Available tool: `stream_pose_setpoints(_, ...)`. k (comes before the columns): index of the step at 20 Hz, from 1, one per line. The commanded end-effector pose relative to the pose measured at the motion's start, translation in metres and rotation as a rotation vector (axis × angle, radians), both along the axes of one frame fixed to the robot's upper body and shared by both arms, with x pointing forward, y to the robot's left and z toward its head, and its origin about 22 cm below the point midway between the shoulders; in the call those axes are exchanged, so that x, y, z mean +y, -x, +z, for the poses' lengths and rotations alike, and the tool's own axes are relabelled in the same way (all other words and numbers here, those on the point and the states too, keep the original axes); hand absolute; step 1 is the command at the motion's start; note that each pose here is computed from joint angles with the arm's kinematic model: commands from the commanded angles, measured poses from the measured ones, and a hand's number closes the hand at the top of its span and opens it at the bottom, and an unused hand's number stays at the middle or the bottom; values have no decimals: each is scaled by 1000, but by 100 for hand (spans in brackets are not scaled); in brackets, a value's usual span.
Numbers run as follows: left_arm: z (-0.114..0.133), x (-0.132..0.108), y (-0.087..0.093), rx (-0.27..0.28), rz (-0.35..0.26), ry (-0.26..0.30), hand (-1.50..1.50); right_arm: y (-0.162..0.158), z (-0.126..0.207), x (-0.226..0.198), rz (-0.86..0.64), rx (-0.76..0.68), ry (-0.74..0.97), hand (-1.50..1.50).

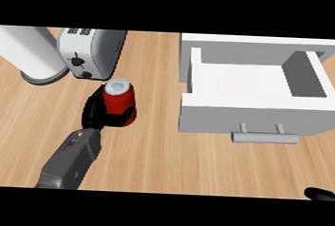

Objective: Pick up the can, place it into the drawer and close the drawer

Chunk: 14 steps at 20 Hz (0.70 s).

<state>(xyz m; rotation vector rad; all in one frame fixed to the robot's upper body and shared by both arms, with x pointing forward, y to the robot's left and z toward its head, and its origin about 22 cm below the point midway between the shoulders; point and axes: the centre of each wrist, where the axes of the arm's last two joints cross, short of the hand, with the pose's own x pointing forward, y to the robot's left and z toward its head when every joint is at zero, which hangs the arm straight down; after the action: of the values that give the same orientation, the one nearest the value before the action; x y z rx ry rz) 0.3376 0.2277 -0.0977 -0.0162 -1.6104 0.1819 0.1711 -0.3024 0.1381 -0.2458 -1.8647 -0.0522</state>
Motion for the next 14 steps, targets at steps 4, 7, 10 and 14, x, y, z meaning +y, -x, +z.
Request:
stream_pose_setpoints(4,26,-33,-18,-12,-153,-4,150,7,16,7,-36,-11,-3,-150)
stream_pose_setpoints(7,57,-53,-35,-43,-177,-54,150,1,-6,2,-21,-11,14,-150)
stream_pose_setpoints(10,92,-77,-46,-106,-189,-84,150,14,16,7,-48,-17,8,-150)
stream_pose_setpoints(14,145,-105,-63,-75,-250,-80,150,-6,7,-5,-36,-10,18,-150)
